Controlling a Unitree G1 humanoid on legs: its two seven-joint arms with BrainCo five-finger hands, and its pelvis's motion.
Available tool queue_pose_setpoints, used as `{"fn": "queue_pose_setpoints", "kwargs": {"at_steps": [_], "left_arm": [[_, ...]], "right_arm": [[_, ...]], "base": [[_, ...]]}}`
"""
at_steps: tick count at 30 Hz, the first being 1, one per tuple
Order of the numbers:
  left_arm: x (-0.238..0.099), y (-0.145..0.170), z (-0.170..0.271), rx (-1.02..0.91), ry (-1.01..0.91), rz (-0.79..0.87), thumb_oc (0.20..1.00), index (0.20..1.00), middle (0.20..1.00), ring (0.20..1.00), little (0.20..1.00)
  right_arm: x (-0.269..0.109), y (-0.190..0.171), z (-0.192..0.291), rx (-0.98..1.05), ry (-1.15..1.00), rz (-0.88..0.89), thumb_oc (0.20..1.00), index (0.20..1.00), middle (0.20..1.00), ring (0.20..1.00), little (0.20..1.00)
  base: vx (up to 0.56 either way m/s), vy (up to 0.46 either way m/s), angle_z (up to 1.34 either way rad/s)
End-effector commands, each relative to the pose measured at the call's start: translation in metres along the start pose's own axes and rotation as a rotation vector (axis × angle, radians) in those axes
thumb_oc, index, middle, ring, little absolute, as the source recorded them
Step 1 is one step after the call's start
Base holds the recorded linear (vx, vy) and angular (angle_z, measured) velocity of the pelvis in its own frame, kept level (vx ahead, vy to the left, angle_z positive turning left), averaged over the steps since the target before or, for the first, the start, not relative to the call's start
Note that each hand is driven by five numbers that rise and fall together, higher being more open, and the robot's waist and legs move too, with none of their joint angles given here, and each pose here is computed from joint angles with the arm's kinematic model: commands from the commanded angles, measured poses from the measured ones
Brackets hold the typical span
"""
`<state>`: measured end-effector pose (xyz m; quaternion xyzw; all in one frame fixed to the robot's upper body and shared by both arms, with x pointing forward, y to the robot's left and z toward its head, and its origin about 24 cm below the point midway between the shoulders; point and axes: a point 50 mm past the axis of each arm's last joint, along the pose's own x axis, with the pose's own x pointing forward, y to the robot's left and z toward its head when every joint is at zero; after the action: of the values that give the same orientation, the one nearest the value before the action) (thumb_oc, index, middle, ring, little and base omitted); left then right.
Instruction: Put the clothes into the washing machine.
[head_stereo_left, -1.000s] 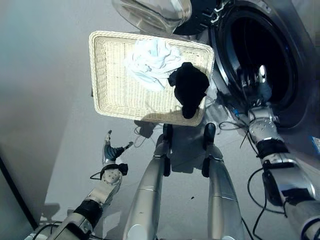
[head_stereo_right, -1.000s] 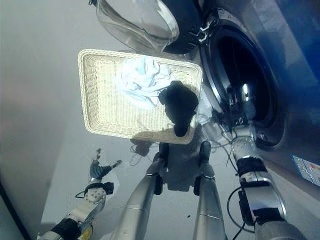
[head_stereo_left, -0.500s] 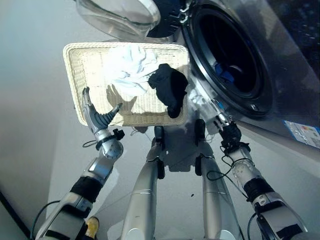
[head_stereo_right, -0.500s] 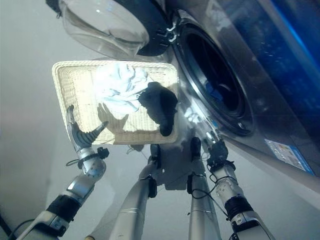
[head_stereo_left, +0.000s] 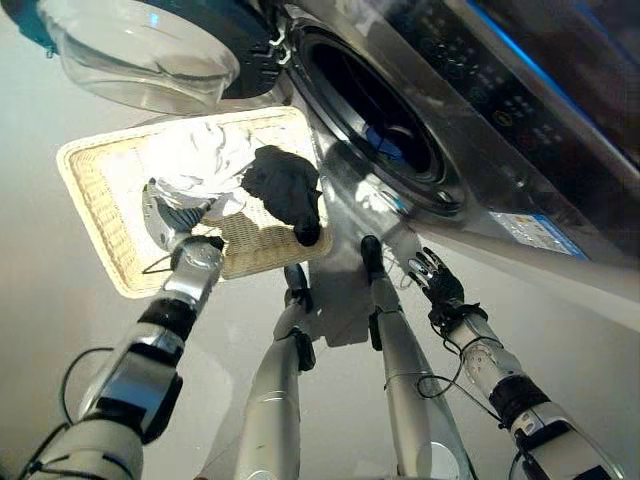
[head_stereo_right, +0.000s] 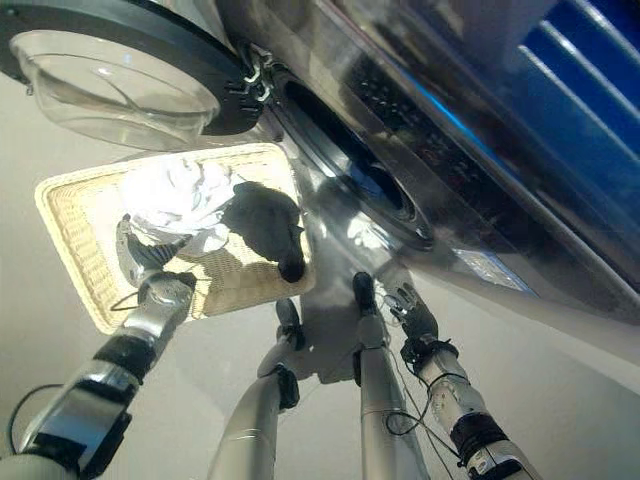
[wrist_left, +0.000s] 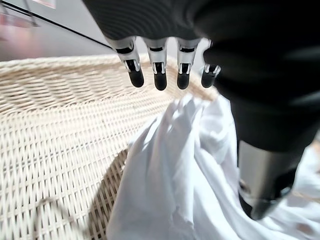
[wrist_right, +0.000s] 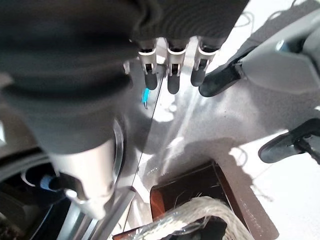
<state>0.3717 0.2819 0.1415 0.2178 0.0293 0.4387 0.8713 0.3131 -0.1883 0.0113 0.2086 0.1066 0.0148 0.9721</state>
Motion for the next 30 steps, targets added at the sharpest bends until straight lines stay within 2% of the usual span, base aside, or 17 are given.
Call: {"fn": "queue_pose_setpoints", "kwargs": {"at_steps": [1, 4, 8, 16, 18, 20, 23, 25, 30], "left_arm": [[0.029, 0.033, 0.009, 0.006, 0.078, 0.101, 1.000, 1.000, 1.000, 1.000, 1.000], [0.037, 0.042, 0.014, 0.035, 0.113, 0.147, 1.000, 1.000, 1.000, 1.000, 1.000], [0.053, 0.070, 0.029, 0.051, 0.167, 0.278, 1.000, 1.000, 1.000, 1.000, 1.000], [0.059, 0.081, 0.064, -0.035, 0.108, 0.322, 1.000, 1.000, 1.000, 1.000, 1.000], [0.057, 0.076, 0.084, -0.075, 0.024, 0.275, 0.200, 0.200, 0.200, 0.200, 0.200], [0.054, 0.070, 0.099, -0.134, -0.037, 0.237, 0.200, 0.200, 0.200, 0.200, 0.200], [0.054, 0.070, 0.099, -0.134, -0.037, 0.236, 0.200, 0.200, 0.200, 0.200, 0.200], [0.040, 0.056, 0.126, -0.251, -0.185, 0.167, 0.200, 0.200, 0.200, 0.200, 0.200], [0.036, 0.056, 0.126, -0.237, -0.257, 0.165, 0.200, 0.200, 0.200, 0.200, 0.200]], "right_arm": [[-0.005, 0.001, -0.002, -0.018, 0.012, 0.057, 1.000, 1.000, 1.000, 1.000, 1.000], [-0.005, 0.002, -0.005, -0.010, 0.017, 0.070, 1.000, 1.000, 1.000, 1.000, 1.000], [-0.007, 0.007, -0.009, 0.009, 0.028, 0.105, 1.000, 1.000, 1.000, 1.000, 1.000], [-0.012, 0.012, -0.014, 0.045, 0.020, 0.137, 1.000, 1.000, 1.000, 1.000, 1.000], [-0.012, 0.016, -0.013, 0.050, 0.017, 0.143, 1.000, 1.000, 1.000, 1.000, 1.000], [-0.013, 0.018, -0.015, 0.046, 0.021, 0.147, 1.000, 1.000, 1.000, 1.000, 1.000], [-0.013, 0.018, -0.015, 0.046, 0.021, 0.147, 1.000, 1.000, 1.000, 1.000, 1.000], [-0.013, 0.026, -0.015, 0.019, 0.021, 0.172, 1.000, 1.000, 1.000, 1.000, 1.000], [-0.016, 0.030, -0.014, -0.001, 0.004, 0.215, 1.000, 1.000, 1.000, 1.000, 1.000]], "base": [[0.02, 0.100, -0.08], [0.01, 0.047, -0.14], [0.02, 0.057, -0.07], [0.01, 0.012, 0.00], [0.00, 0.000, 0.00], [0.00, 0.000, 0.00], [-0.01, -0.014, 0.01], [-0.04, -0.081, 0.01], [-0.05, -0.052, 0.04]]}}
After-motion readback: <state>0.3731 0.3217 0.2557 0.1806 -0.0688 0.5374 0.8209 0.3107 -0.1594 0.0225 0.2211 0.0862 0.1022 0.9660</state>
